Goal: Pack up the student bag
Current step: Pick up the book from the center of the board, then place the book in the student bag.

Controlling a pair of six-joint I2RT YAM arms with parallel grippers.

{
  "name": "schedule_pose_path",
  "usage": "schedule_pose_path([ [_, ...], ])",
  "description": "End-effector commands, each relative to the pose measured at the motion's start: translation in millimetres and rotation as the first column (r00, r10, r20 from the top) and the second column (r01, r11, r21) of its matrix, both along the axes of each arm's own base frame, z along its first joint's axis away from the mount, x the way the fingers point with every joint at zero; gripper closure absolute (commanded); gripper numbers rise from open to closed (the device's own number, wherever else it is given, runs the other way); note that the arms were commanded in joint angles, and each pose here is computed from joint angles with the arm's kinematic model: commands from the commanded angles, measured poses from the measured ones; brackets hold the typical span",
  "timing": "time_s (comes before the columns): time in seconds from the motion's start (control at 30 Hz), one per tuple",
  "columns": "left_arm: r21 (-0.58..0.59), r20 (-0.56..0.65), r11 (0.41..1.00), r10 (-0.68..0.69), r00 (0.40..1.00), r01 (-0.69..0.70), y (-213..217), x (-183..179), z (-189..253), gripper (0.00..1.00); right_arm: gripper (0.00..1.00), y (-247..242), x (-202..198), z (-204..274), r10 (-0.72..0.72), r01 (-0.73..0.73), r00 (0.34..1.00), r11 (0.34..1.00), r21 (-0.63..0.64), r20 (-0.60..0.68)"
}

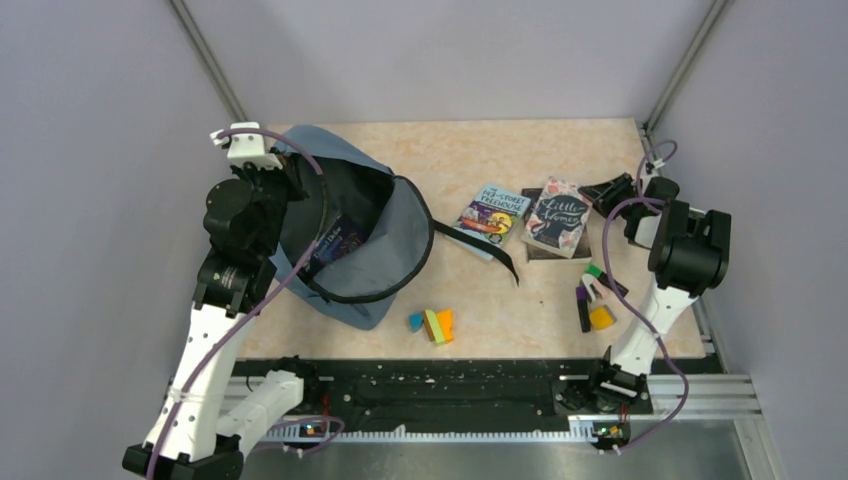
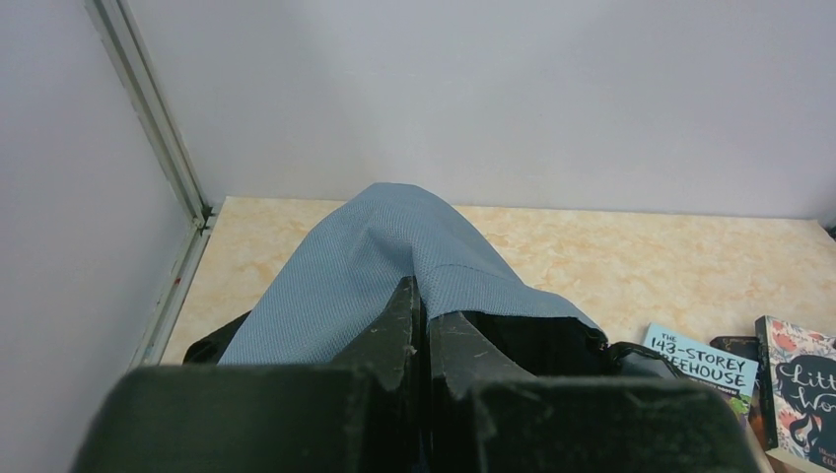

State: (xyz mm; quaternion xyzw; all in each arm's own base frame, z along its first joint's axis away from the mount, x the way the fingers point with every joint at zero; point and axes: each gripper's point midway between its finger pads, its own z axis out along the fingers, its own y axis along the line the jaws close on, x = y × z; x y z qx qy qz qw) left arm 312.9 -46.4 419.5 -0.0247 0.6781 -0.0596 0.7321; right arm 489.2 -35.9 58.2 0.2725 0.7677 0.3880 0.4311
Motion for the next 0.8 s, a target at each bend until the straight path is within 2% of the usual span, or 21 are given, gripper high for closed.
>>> schedule_pose_path([
  [0.0, -0.01, 0.087, 1.0, -0.021, 0.996, 0.022, -2.4, -3.5, 25.1, 1.0, 0.78, -3.9, 14.0, 45.0, 0.009, -0.005, 0.99, 1.0, -0.03, 0.138],
  [0.1, -0.006, 0.082, 1.0, -0.025, 0.996, 0.026, -3.3, -2.7, 24.5, 1.0, 0.9, -5.0, 13.6, 60.5, 0.008, 0.001, 0.986, 0.999, -0.051, 0.169],
  [0.3, -0.005, 0.088, 0.999, -0.049, 0.995, 0.05, -7.4, -4.2, 26.4, 1.0, 0.92, -14.8, 10.3, 105.5, -0.014, 0.055, 0.971, 0.984, -0.17, 0.237],
  [0.37, -0.005, 0.087, 0.998, -0.061, 0.994, 0.062, -9.6, -4.5, 25.8, 1.0, 0.98, -16.4, 5.3, 123.3, -0.01, 0.071, 0.965, 0.972, -0.224, 0.261],
  [0.5, 0.011, 0.097, 0.989, -0.145, 0.985, 0.144, -23.9, -7.7, 26.8, 1.0, 1.0, 1.2, -12.0, 173.2, 0.062, 0.05, 0.93, 0.955, -0.292, 0.362],
  [0.6, 0.031, 0.114, 0.973, -0.232, 0.966, 0.23, -38.8, -12.2, 30.1, 1.0, 1.0, 37.5, -29.4, 219.8, 0.18, 0.002, 0.875, 0.927, -0.376, 0.448],
  [0.67, 0.036, 0.115, 0.965, -0.264, 0.958, 0.262, -44.5, -13.7, 31.2, 1.0, 1.0, 65.9, -44.1, 256.8, 0.268, -0.01, 0.816, 0.892, -0.452, 0.512],
  [0.77, 0.043, 0.115, 0.952, -0.307, 0.945, 0.304, -52.0, -15.9, 32.0, 1.0, 1.0, 108.2, -79.9, 326.5, 0.372, 0.012, 0.674, 0.858, -0.513, 0.638],
])
